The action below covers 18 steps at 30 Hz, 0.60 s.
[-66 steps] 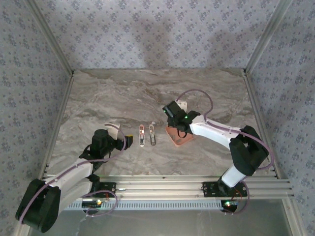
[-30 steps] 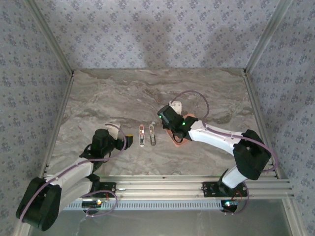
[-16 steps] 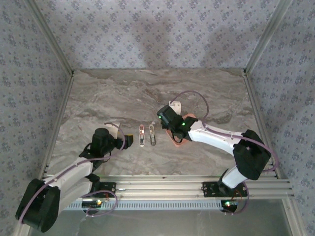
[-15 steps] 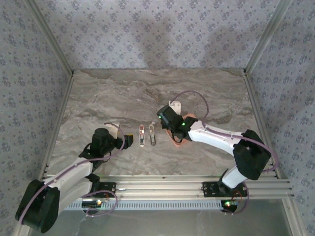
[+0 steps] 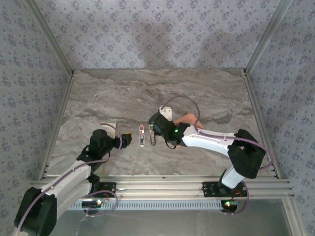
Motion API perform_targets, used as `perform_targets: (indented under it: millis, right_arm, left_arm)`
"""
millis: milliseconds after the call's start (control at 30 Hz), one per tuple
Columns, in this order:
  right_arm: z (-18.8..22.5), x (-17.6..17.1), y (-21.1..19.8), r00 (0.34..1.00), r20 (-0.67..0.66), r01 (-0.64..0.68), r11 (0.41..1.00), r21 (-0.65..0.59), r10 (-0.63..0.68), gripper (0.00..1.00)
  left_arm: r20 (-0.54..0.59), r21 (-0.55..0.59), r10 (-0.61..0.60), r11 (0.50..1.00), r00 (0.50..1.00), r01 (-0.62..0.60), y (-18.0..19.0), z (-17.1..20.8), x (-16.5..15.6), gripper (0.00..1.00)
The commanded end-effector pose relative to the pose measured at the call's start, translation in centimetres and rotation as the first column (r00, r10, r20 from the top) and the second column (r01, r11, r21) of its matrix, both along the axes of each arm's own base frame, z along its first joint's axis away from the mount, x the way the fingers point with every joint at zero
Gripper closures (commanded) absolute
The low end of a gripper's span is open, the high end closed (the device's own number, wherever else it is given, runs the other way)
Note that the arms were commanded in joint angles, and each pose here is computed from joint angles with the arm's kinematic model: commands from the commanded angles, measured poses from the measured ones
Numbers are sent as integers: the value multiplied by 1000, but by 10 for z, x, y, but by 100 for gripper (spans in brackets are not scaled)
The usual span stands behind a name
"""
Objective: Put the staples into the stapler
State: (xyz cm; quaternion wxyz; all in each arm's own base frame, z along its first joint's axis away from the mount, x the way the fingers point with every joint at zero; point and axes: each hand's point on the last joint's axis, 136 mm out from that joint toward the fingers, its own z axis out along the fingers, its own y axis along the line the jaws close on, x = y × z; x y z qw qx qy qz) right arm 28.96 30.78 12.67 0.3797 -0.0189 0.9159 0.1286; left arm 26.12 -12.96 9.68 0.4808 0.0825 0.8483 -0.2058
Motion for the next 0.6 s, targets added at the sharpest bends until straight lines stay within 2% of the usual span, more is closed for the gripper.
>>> perform_targets:
  millis: [0,567]
  right_arm:
    - [3,1,16,999,27,24,999,24,-25,82]
    - [-22,-14,60,1000,-12,-27,999,41,27,83]
  left_arm:
    - [-8,12,36,999,999,-36,5,-3,3,15]
    - [-42,14,41,999,998,-41,2,-12,8,15]
